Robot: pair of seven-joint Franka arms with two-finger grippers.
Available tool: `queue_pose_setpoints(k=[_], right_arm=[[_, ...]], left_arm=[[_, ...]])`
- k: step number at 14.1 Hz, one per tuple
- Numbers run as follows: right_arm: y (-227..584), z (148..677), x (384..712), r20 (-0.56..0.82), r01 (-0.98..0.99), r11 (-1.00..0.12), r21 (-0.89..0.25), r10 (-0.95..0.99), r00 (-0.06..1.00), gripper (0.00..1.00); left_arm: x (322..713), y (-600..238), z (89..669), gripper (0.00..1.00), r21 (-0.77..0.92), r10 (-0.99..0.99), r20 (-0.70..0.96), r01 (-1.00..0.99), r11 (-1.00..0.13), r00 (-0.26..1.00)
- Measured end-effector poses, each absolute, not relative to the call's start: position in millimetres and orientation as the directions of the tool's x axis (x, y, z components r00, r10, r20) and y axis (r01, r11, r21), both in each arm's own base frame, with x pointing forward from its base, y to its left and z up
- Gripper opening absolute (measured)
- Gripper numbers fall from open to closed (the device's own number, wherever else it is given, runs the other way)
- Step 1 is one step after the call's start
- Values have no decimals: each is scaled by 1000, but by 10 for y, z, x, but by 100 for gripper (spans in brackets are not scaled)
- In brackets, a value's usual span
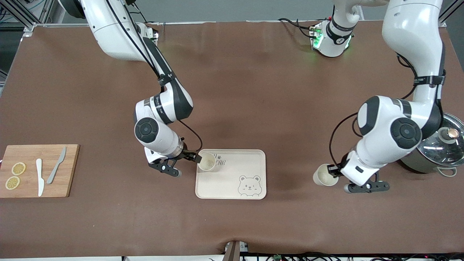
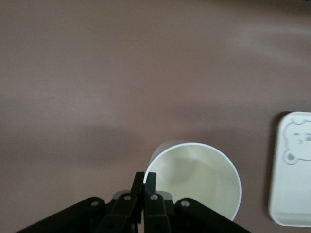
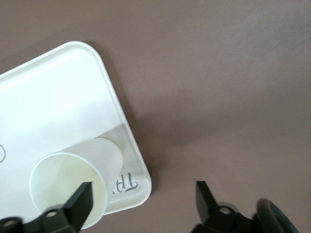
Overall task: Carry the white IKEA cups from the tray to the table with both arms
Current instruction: 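Grasp the second cup with the right gripper while the left gripper lifts its cup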
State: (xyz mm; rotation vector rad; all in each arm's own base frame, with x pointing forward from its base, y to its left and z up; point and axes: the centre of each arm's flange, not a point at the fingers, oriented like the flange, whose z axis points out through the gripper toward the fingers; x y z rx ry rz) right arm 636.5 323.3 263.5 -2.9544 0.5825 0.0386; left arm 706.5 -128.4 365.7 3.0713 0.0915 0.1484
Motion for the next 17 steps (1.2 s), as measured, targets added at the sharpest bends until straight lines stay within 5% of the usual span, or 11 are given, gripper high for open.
queue_pose_setpoints(k=[8,10,12,17], right_arm=[[3428,2575,6332,-36,-421,-897,-136,-420,907,78],[3524,2532,6308,-38,-429,-893,-134,-428,903,64],[3602,2473,6276,-38,-428,-894,-132,-427,904,59],[3624,2449,6290,-32,-431,-892,-137,-431,902,4]], left_arm=[[6933,-589,3116,3,44,124,-6,124,-991,992],[6922,-533,2984,3,47,133,5,133,-990,991],[6890,-538,2827,3,51,134,14,133,-990,991],[6847,-440,2545,3,49,149,-4,149,-988,989]])
